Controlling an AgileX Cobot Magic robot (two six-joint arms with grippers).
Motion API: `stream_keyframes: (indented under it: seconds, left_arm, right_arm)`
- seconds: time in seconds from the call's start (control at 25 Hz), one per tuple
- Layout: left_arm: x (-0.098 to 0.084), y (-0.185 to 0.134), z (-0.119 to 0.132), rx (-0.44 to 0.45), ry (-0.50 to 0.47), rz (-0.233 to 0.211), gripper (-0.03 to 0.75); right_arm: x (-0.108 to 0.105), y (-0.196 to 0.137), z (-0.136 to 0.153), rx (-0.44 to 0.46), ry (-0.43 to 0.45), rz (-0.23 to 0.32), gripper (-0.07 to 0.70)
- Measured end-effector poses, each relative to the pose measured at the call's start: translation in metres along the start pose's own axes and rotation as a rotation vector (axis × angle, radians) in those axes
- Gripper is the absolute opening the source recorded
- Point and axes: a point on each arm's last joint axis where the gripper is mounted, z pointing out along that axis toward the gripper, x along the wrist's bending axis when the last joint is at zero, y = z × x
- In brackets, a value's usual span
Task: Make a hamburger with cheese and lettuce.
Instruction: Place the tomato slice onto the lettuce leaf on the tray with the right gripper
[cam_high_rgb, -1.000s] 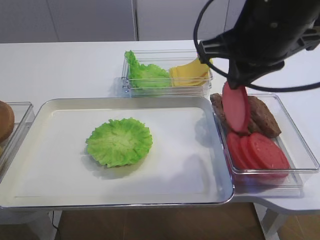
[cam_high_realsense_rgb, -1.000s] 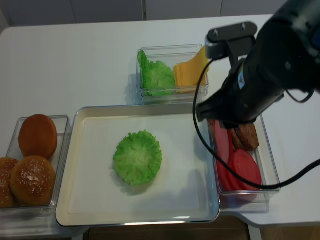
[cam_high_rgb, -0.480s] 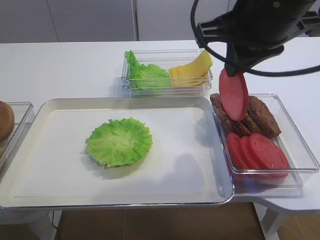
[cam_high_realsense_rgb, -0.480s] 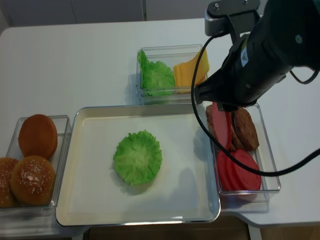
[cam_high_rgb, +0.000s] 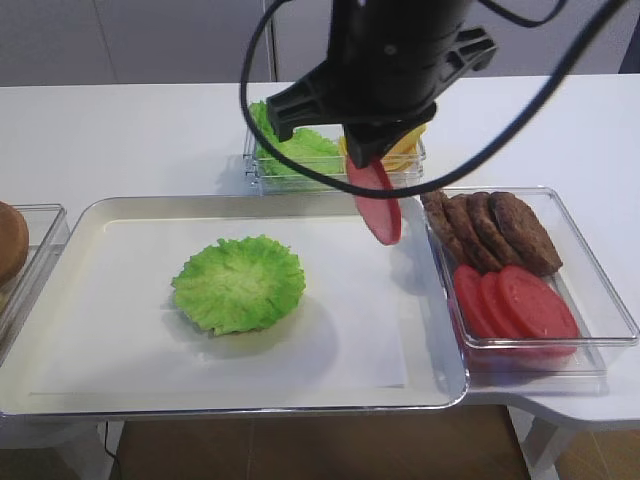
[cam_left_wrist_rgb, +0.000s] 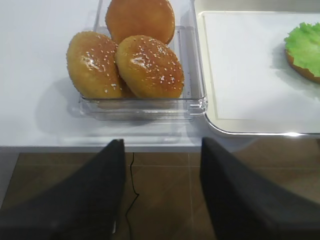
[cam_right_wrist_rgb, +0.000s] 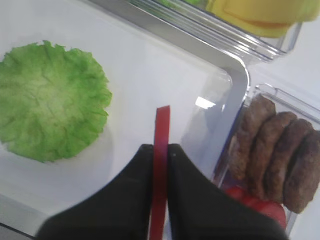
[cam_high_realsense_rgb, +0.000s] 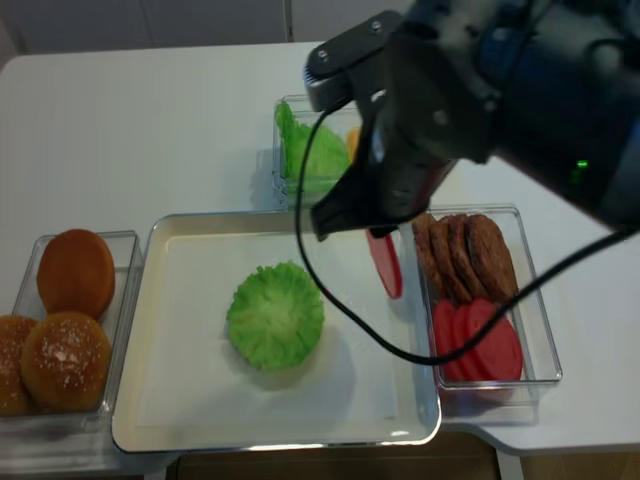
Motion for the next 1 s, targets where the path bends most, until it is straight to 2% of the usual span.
stream_keyframes:
  seconds: [0.24,0.44,0.64,0.8,1.0]
  left_arm:
    - [0.0,0.0,0.0,0.0,0.0,0.0,0.362]
    - [0.0,0.0,0.0,0.0,0.0,0.0,0.362]
    - [0.0,0.0,0.0,0.0,0.0,0.0,0.362]
    - [0.0,0.0,0.0,0.0,0.0,0.0,0.362]
    - [0.0,0.0,0.0,0.0,0.0,0.0,0.362]
  right_arm:
    - [0.035,0.019,0.014,-0.018,0.008,-0.087,0.055]
    - [0.059,0.028,0.035,-0.02,-0.035,-0.178,0.055]
    - [0.074,0.03,0.055,-0.007,-0.076,-0.249,0.055]
    - [0.081,0.03,0.066,-0.013,-0.093,-0.284,0.055]
    - [0.084,0.034,0.071,-0.04,-0.084,-0.293,0.055]
